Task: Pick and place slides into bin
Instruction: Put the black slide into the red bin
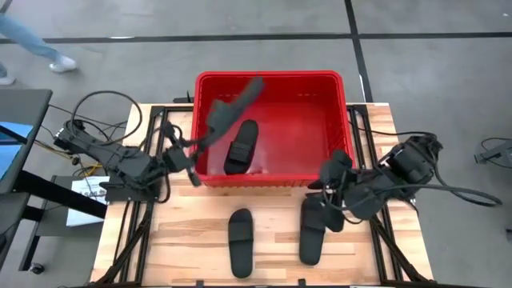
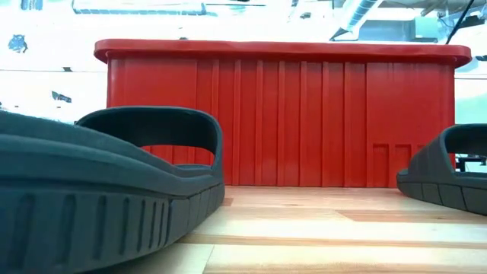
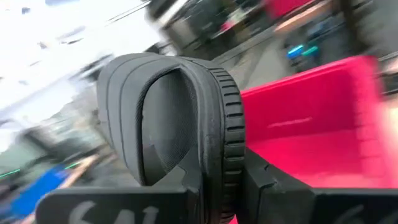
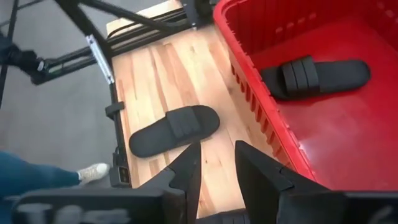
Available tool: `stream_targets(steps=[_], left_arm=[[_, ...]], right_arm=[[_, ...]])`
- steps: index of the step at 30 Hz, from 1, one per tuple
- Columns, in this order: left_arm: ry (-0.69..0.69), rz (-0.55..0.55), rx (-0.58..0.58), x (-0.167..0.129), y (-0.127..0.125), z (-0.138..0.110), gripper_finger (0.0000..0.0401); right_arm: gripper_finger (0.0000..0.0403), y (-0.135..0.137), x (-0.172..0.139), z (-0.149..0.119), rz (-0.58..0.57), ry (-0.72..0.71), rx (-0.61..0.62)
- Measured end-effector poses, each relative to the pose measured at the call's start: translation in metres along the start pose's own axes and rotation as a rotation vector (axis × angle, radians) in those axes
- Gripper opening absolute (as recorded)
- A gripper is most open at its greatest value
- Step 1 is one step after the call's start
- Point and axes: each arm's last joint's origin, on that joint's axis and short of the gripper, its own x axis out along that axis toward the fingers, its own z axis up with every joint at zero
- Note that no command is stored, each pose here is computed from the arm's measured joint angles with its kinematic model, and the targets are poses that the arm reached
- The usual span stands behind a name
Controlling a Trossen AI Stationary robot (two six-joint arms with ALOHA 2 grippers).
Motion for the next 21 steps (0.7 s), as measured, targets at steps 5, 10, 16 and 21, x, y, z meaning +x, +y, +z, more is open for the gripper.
stream_targets(steps=[5,10,16,21], left_arm=[[0.108,0.133,0.115,0.022,-0.013,0.018,0.0031],[0.227,0.205,0.236,0.049,-0.034,0.029,0.0031],[0.335,0.177,0.283,0.066,-0.045,0.033,0.0031],[0.477,0.042,0.204,0.079,-0.047,0.024,0.0031]], right_arm=[[0.0082,0.006,-0.003,-0.005,0.022,0.006,-0.103],[0.0081,0.010,-0.003,-0.008,0.030,0.011,-0.177],[0.0081,0.010,-0.004,-0.009,0.036,0.013,-0.209],[0.0081,0.010,-0.004,-0.009,0.044,0.019,-0.255]])
